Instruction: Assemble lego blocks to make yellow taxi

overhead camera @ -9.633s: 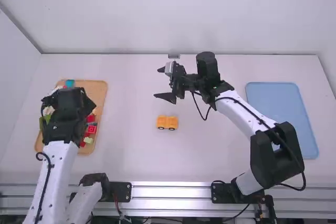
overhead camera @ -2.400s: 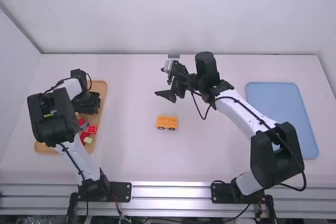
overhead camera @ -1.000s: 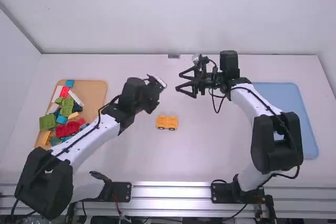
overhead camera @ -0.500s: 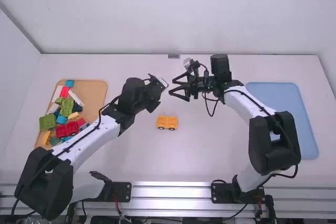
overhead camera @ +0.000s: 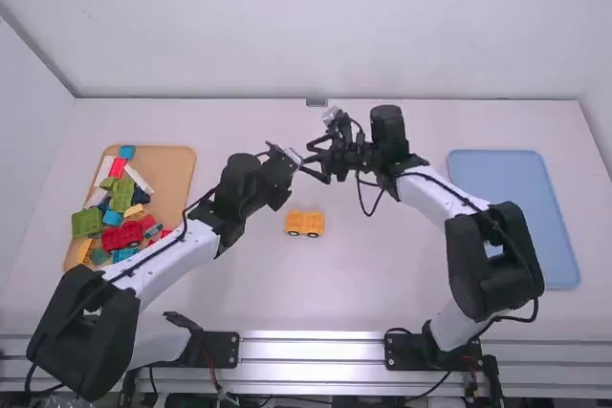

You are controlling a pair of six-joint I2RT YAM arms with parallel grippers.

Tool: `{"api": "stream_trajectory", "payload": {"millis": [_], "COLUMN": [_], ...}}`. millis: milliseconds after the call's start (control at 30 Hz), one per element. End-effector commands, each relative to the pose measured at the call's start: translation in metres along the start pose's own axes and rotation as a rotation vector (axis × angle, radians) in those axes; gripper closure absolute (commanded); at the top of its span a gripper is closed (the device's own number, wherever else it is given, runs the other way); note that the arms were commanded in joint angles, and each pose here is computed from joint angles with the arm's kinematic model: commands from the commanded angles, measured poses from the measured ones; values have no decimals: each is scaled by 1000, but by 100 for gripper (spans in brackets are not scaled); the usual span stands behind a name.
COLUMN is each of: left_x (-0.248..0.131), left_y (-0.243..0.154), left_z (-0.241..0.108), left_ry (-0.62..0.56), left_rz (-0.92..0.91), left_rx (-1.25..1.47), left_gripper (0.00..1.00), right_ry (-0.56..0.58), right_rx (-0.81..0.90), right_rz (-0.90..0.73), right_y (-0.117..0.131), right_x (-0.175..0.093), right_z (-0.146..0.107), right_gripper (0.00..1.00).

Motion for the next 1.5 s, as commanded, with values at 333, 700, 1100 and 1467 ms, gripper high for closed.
{"api": "stream_trajectory", "payload": {"millis": [333, 700, 1100, 1467], "left_x": [-4, 9, 21, 23], "left_y": [-10, -5, -4, -2], "left_z": [16, 10, 12, 15], "left_ry": [-97, -91, -135, -164], "left_rz": [-84, -40, -35, -27], "left_rx": [-47, -117, -153, -200], "left_gripper": [98, 98, 98, 98], "right_ry": [-7, -18, -23, -27], "right_rx": [63, 33, 40, 33], "right_rz": [18, 41, 16, 4], "right_y": [6, 12, 9, 8], "right_x": [14, 18, 18, 18], "right_z": [-13, -10, -10, -10], "right_gripper": [23, 27, 54, 75]}}
Point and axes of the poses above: each hand's point on the last joint's axis, 136 mm out from that joint toward the fingers, its own x axis out along the fingers, its own y axis along the line the jaws close on, z = x × y, the point moved 6 cm from there along -x, back along the fingers, and after that the axes turned 7 degrees about x, right-handed, at the moved point
